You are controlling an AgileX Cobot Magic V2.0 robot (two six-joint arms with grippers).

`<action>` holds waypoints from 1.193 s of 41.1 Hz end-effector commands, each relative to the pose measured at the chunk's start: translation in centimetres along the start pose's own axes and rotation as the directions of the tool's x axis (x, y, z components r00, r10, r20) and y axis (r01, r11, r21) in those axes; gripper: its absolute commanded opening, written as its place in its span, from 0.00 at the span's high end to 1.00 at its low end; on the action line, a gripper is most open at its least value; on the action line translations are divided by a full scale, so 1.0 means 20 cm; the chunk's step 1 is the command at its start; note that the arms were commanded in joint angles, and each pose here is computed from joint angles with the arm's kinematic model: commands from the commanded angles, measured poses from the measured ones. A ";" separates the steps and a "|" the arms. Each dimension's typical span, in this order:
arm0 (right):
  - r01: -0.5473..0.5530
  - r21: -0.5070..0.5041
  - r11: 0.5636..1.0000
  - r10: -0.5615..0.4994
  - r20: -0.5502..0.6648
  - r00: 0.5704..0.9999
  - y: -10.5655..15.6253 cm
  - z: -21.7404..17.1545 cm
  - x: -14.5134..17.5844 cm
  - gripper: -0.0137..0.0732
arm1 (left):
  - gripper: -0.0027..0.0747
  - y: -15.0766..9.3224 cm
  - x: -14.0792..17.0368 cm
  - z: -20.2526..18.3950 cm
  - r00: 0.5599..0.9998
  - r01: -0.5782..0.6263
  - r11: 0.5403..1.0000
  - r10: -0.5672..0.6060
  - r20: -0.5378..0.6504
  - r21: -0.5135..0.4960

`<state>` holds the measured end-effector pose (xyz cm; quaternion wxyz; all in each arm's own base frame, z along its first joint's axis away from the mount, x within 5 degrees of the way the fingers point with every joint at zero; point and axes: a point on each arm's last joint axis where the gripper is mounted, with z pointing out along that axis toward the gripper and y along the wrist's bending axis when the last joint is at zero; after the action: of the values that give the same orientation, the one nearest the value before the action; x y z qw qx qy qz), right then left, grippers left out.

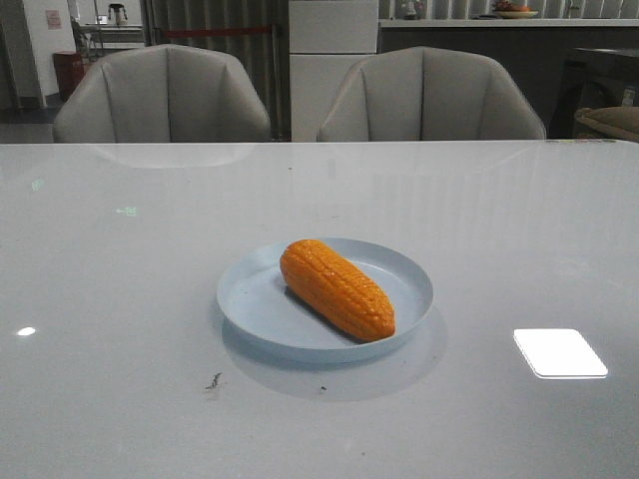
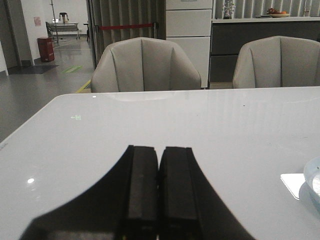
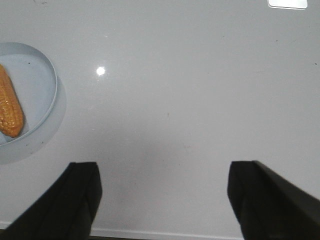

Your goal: Place corn on plate with both arms

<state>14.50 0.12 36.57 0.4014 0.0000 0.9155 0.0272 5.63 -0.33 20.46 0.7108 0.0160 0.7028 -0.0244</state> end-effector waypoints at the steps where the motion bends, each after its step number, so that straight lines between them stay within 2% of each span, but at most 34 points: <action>1: 0.002 0.010 1.000 -0.003 0.087 0.996 0.00 -0.03 -0.06 0.13 | 0.85 0.00 -0.04 -0.01 0.995 0.022 1.000 -0.022 0.097 -0.002; 8: 0.002 0.012 1.000 -0.003 0.080 0.997 -0.01 -0.02 -0.04 0.13 | 0.85 0.00 -0.04 -0.01 0.995 0.022 1.000 -0.022 0.097 -0.002; 12: 0.012 0.026 1.000 -0.016 0.138 0.990 -0.01 -0.03 -0.01 0.13 | 0.85 0.00 -0.04 -0.01 0.995 0.022 1.000 -0.022 0.097 -0.002; 14: 0.017 0.023 1.000 -0.021 0.178 0.984 0.00 -0.04 0.02 0.16 | 0.85 0.00 -0.04 -0.01 0.995 0.022 1.000 -0.022 0.097 -0.002; 17: 0.029 0.014 0.999 -0.032 0.263 0.964 0.01 -0.03 0.07 0.26 | 0.85 0.00 -0.04 -0.01 0.995 0.022 1.000 -0.022 0.097 -0.002; 20: 0.046 0.001 0.999 -0.043 0.391 0.919 0.02 -0.02 0.14 0.41 | 0.85 0.00 -0.04 -0.01 0.995 0.022 1.000 -0.022 0.097 -0.002; 23: 0.059 -0.010 0.998 -0.045 0.517 0.855 0.03 -0.01 0.22 0.58 | 0.85 0.00 -0.04 -0.01 0.995 0.022 1.000 -0.022 0.097 -0.002; 25: 0.060 -0.010 0.998 -0.042 0.605 0.795 0.02 0.01 0.29 0.71 | 0.85 0.00 -0.04 -0.01 0.995 0.022 1.000 -0.022 0.097 -0.002; 27: 0.058 -0.007 0.998 -0.039 0.658 0.752 0.02 0.02 0.34 0.79 | 0.85 0.00 -0.04 -0.01 0.995 0.022 1.000 -0.022 0.097 -0.002; 31: 0.048 0.000 0.999 -0.032 0.741 0.671 0.00 0.04 0.50 0.76 | 0.85 0.00 -0.04 -0.01 0.995 0.022 1.000 -0.022 0.097 -0.002; 33: 0.046 0.002 0.999 -0.032 0.756 0.654 0.00 0.05 0.57 0.77 | 0.85 0.00 -0.04 -0.01 0.995 0.022 1.000 -0.022 0.097 -0.002; 42: 0.050 -0.001 0.999 -0.030 0.782 0.622 -0.02 0.15 0.85 0.77 | 0.85 0.00 -0.04 -0.01 0.995 0.022 1.000 -0.022 0.097 -0.002; 46: 0.053 -0.004 0.999 -0.034 0.715 0.698 -0.02 0.21 0.89 0.77 | 0.85 0.00 -0.04 0.00 0.995 0.022 1.000 -0.022 0.097 -0.002; 49: 0.057 -0.008 0.998 -0.036 0.688 0.725 -0.02 0.22 0.90 0.77 | 0.85 0.00 -0.04 0.00 0.995 0.022 1.000 -0.022 0.097 -0.002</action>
<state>5.66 0.42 19.32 0.6878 -0.0158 0.7250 0.0320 5.63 -0.33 20.49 0.7118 0.0153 0.7017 -0.0250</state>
